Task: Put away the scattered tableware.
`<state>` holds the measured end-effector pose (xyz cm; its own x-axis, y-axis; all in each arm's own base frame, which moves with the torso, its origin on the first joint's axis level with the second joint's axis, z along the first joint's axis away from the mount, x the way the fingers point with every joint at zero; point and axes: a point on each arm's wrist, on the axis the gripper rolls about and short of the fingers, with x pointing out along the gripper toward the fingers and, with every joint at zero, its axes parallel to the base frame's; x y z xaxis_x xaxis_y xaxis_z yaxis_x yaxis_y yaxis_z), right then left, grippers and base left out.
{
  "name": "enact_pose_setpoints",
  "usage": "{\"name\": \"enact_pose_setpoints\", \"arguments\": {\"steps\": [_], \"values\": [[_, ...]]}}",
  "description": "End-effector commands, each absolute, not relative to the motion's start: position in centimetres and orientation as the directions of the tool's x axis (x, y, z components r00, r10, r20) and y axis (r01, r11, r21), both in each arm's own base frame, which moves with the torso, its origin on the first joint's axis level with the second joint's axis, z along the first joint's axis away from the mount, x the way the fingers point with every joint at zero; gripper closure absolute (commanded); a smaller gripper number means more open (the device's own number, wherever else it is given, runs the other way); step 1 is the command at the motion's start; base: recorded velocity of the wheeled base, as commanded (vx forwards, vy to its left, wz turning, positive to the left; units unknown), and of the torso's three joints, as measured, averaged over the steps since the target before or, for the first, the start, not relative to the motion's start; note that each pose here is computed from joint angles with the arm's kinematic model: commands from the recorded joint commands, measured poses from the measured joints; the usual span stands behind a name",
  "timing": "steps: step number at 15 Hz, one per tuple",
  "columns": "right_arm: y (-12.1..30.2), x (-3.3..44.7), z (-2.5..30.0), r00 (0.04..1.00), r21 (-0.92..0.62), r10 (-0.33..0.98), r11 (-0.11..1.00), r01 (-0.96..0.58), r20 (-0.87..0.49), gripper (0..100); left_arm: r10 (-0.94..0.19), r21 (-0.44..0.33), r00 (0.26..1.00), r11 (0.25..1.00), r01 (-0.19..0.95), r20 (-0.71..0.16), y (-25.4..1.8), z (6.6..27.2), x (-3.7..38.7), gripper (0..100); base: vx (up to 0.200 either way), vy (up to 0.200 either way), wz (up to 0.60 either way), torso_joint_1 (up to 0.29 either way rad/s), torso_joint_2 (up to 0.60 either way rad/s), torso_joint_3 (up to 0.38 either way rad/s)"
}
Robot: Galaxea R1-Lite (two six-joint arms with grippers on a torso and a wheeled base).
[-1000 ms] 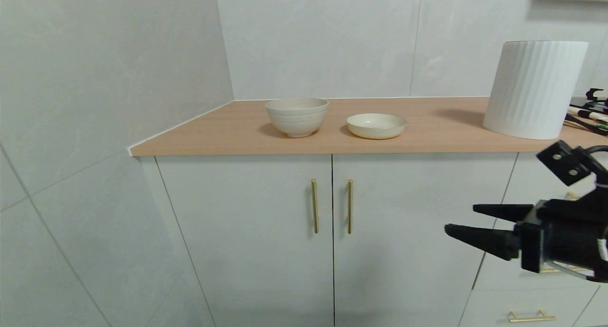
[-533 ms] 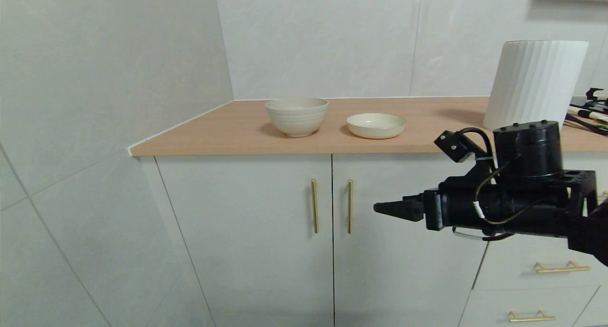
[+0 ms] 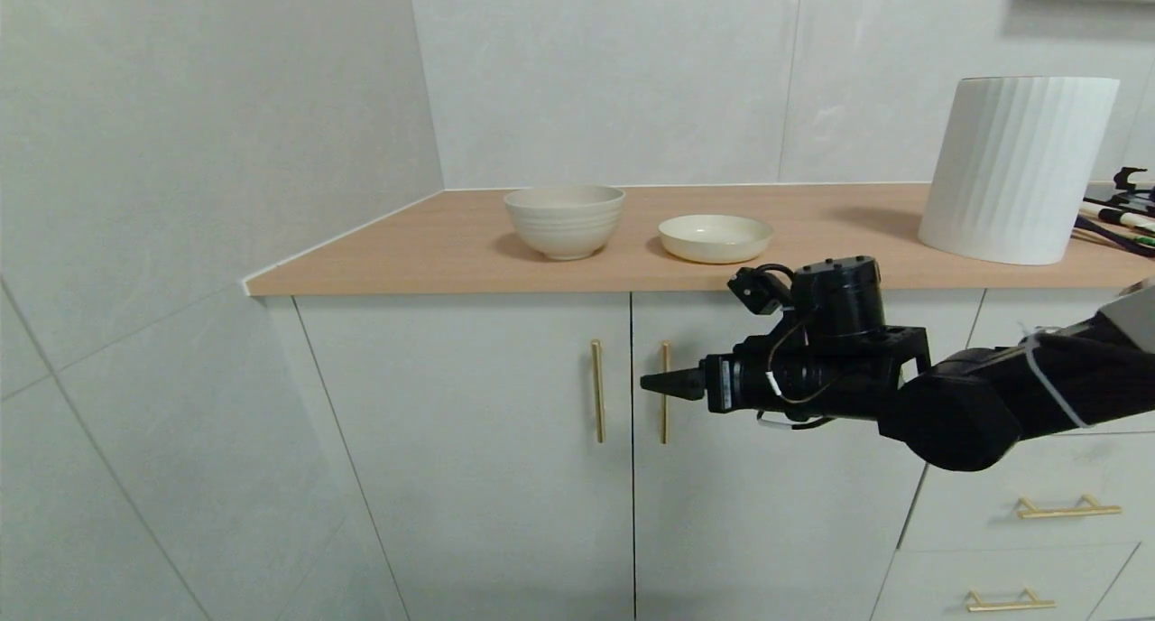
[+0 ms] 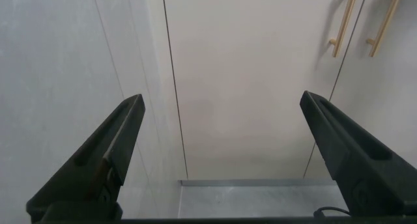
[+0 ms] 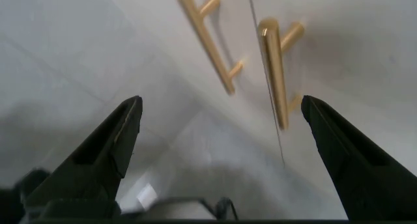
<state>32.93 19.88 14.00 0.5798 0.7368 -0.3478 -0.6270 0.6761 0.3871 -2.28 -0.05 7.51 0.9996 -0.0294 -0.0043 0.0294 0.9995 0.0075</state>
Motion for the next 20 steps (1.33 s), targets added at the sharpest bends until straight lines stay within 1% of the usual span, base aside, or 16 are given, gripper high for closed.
{"name": "enact_pose_setpoints", "arguments": {"steps": [1, 11, 14, 20], "values": [[20.6, 34.0, 11.3, 0.566, 0.418, 0.730, 0.683, -0.599, -0.382, 0, -0.029, 0.008, 1.000, 1.000, 0.029, -0.005, -0.1, 7.5, -2.3, 0, 0.000, 0.000, 0.00, 0.000, 0.00, 0.000], [21.7, 35.0, 9.4, 0.579, 0.420, 0.745, 0.666, -0.617, -0.331, 0, -0.029, 0.008, 1.000, 1.000, 0.029, -0.005, -0.1, 7.5, -2.3, 0, 0.000, 0.000, 0.00, 0.000, 0.00, 0.000], [22.3, 35.1, 9.1, 0.578, 0.456, 0.756, 0.651, -0.608, -0.308, 0, -0.029, 0.008, 1.000, 1.000, 0.029, -0.005, -0.1, 7.5, -2.3, 0, 0.000, 0.000, 0.00, 0.000, 0.00, 0.000], [23.1, 35.2, 8.2, 0.572, 0.471, 0.770, 0.631, -0.616, -0.282, 0, -0.029, 0.008, 1.000, 1.000, 0.029, -0.005, -0.1, 7.5, -2.3, 0, 0.000, 0.000, 0.00, 0.000, 0.00, 0.000]]}}
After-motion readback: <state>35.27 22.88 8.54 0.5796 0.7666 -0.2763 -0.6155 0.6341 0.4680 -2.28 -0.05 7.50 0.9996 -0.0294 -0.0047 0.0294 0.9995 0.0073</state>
